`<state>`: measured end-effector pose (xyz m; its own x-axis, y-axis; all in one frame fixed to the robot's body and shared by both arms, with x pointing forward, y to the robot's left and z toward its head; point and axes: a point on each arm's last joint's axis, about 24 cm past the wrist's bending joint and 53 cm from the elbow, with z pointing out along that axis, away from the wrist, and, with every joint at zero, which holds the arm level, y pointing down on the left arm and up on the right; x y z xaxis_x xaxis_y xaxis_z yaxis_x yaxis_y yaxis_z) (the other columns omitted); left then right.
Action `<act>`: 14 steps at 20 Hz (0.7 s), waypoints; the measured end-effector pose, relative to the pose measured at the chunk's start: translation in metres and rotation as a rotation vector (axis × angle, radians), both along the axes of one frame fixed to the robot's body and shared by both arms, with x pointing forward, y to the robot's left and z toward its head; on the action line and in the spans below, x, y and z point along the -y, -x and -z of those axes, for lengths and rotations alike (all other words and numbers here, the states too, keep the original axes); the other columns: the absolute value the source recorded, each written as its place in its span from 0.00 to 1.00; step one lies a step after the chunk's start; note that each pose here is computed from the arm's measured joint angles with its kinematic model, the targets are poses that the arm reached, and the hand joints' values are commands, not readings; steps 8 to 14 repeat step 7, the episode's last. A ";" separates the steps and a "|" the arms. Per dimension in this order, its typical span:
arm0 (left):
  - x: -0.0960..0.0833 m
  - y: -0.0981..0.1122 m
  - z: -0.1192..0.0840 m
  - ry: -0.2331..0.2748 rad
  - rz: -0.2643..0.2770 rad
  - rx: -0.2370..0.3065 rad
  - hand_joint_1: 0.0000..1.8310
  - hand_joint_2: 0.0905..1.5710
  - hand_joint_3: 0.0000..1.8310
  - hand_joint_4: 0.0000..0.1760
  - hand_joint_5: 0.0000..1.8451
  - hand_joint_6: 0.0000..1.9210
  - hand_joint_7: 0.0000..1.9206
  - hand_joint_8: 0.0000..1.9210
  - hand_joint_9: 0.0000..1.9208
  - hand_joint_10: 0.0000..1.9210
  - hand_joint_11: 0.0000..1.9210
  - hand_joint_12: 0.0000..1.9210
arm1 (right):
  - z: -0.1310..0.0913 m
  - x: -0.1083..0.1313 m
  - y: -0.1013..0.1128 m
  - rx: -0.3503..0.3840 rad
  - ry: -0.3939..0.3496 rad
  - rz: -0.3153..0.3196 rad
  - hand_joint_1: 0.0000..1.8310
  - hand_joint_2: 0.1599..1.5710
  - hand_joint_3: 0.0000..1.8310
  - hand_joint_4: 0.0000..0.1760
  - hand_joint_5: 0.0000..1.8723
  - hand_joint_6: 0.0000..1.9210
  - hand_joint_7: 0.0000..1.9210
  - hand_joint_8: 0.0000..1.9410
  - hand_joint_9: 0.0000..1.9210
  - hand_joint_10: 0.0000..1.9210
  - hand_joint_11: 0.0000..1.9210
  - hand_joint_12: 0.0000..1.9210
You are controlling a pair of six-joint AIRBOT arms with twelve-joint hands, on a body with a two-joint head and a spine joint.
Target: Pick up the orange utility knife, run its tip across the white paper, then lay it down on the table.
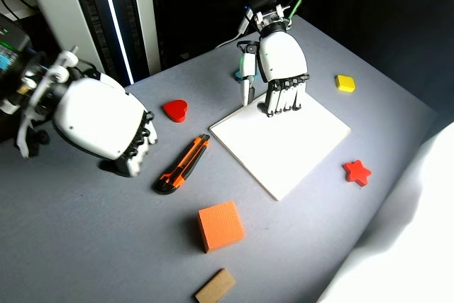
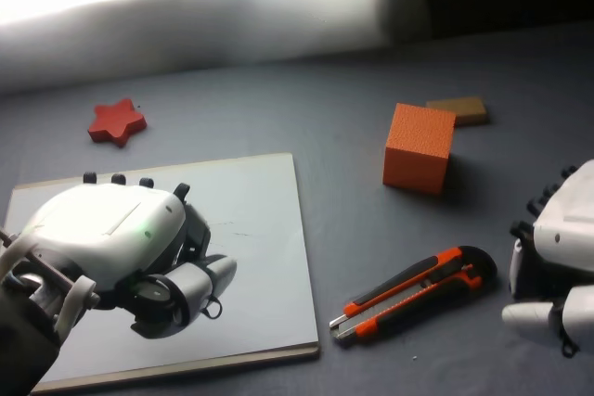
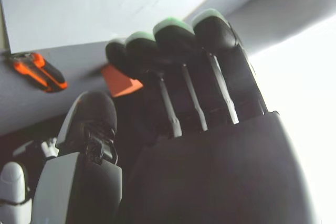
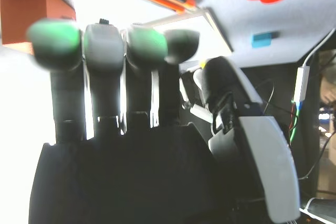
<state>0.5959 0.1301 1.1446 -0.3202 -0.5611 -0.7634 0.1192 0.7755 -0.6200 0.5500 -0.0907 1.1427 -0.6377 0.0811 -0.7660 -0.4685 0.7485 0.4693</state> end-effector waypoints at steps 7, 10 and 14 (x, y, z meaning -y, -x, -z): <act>0.011 0.004 -0.009 0.019 0.025 0.017 0.17 0.99 0.00 0.00 0.48 0.94 0.55 0.93 0.53 1.00 0.49 1.00 | -0.005 0.022 -0.013 -0.003 -0.114 0.154 0.04 1.00 0.12 1.00 0.64 1.00 0.68 0.99 0.70 1.00 0.65 1.00; 0.011 0.004 -0.009 0.019 0.025 0.017 0.17 0.99 0.00 0.00 0.48 0.94 0.55 0.93 0.53 1.00 0.49 1.00 | -0.005 0.022 -0.013 -0.003 -0.114 0.154 0.04 1.00 0.12 1.00 0.64 1.00 0.68 0.99 0.70 1.00 0.65 1.00; 0.011 0.004 -0.009 0.019 0.025 0.017 0.17 0.99 0.00 0.00 0.48 0.94 0.55 0.93 0.53 1.00 0.49 1.00 | -0.005 0.022 -0.013 -0.003 -0.114 0.154 0.04 1.00 0.12 1.00 0.64 1.00 0.68 0.99 0.70 1.00 0.65 1.00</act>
